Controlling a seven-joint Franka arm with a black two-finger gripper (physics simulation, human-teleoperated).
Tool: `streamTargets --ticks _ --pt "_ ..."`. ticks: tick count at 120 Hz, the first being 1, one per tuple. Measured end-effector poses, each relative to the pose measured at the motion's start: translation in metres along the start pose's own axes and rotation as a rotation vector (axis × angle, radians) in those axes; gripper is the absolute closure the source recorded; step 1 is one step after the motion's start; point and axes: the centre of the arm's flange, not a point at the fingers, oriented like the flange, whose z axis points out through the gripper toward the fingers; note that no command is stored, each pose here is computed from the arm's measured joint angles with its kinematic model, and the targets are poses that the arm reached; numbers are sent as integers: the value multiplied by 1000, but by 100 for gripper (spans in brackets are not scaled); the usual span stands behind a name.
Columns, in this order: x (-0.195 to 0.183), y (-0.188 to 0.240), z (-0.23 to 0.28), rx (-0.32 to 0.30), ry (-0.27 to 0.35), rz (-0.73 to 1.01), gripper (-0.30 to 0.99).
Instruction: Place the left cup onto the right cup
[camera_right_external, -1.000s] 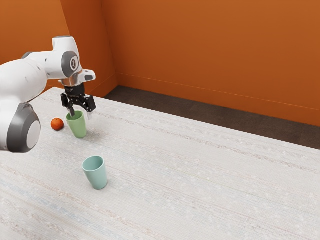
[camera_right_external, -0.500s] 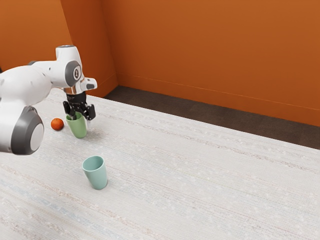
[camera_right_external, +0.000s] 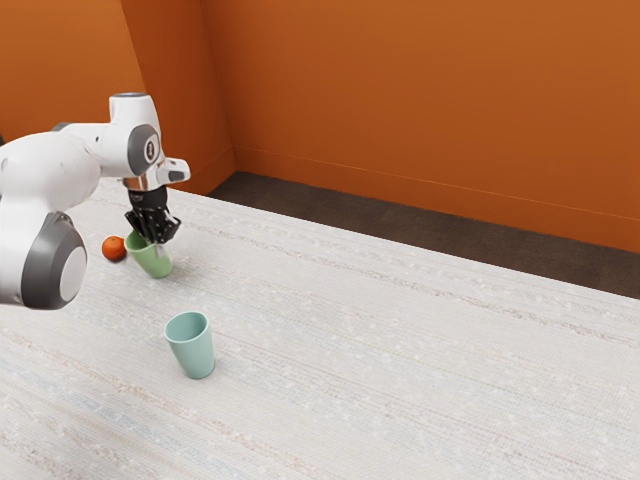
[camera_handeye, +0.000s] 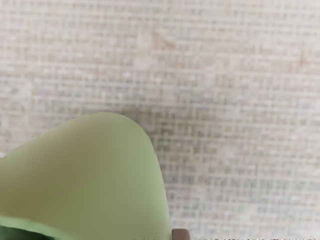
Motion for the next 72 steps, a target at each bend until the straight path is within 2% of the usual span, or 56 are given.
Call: streamTargets --ticks 25,41,65,72 --pt "2 9 -17 50 6 33 77" --pt "1 25 -51 80 42 65 78" --pt "2 77 -105 115 107 146 79" --pt "-2 94 -119 106 127 170 79"
